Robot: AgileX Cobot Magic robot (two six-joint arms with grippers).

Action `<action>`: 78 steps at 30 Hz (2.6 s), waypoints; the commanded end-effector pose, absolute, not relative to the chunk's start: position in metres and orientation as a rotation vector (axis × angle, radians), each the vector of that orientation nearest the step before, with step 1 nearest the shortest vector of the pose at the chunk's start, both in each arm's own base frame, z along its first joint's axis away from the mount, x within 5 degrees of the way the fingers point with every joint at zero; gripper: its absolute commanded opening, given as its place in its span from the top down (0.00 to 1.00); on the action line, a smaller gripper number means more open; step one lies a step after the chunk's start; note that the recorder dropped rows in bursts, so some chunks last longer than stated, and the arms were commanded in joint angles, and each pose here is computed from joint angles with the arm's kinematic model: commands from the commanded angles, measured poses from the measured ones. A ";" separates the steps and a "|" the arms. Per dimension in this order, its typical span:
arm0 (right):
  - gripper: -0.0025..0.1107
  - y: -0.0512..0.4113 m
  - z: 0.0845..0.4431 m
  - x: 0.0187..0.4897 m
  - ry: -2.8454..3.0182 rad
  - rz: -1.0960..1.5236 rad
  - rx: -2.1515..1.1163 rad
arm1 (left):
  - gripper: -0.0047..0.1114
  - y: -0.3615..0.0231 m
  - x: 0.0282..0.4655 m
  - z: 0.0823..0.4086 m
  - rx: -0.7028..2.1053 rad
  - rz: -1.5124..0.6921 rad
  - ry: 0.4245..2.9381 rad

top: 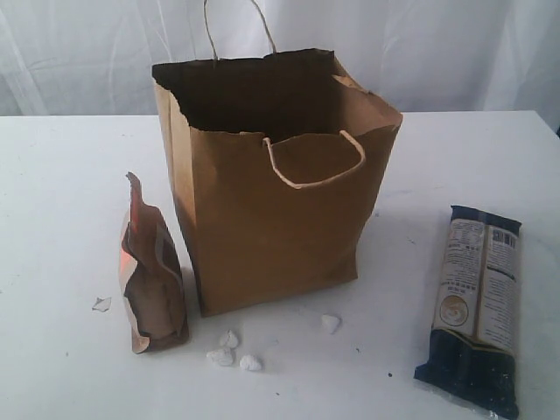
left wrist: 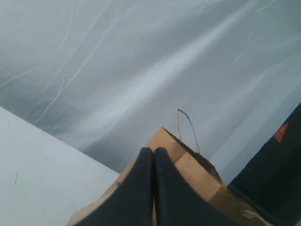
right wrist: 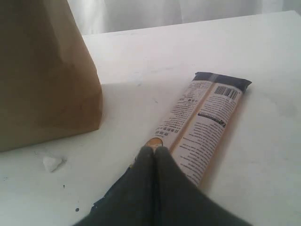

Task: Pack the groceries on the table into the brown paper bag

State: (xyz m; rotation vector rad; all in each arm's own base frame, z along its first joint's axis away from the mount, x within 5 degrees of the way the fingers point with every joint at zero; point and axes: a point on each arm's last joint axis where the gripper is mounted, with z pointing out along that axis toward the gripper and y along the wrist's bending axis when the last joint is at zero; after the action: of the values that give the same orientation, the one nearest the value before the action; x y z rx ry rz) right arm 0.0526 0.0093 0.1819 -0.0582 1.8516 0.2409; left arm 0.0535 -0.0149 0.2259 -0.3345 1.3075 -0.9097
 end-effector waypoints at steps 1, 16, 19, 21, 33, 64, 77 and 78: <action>0.98 0.009 0.182 0.053 1.837 0.239 -0.052 | 0.96 -0.016 0.048 0.249 -0.250 -0.836 1.374; 0.98 0.009 0.182 0.053 1.837 0.239 -0.052 | 0.96 -0.027 0.067 0.338 0.016 -0.602 1.360; 0.98 0.009 0.182 0.053 1.837 0.239 -0.052 | 0.96 -0.038 0.069 0.354 0.241 -0.514 1.286; 0.98 0.009 0.182 0.053 1.837 0.239 -0.052 | 0.96 -0.043 0.069 0.364 0.364 -0.435 1.227; 0.98 0.009 0.182 0.053 1.837 0.239 -0.052 | 0.96 -0.048 0.080 0.449 0.463 -0.281 1.070; 0.98 0.009 0.182 0.053 1.837 0.239 -0.052 | 0.44 -0.048 0.105 0.354 0.164 -0.423 2.105; 0.98 0.009 0.182 0.053 1.837 0.233 -0.060 | 0.10 -0.097 0.163 0.354 0.230 -0.450 2.278; 0.98 0.009 0.182 0.053 1.837 0.233 -0.060 | 0.11 -0.101 0.168 0.353 0.227 -0.450 2.293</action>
State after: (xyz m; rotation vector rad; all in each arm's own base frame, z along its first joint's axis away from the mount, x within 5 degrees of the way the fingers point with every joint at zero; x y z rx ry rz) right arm 0.0526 0.0093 0.1819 -0.0582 1.8516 0.2409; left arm 0.1583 -0.0915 0.3520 0.2323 2.2709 -0.4345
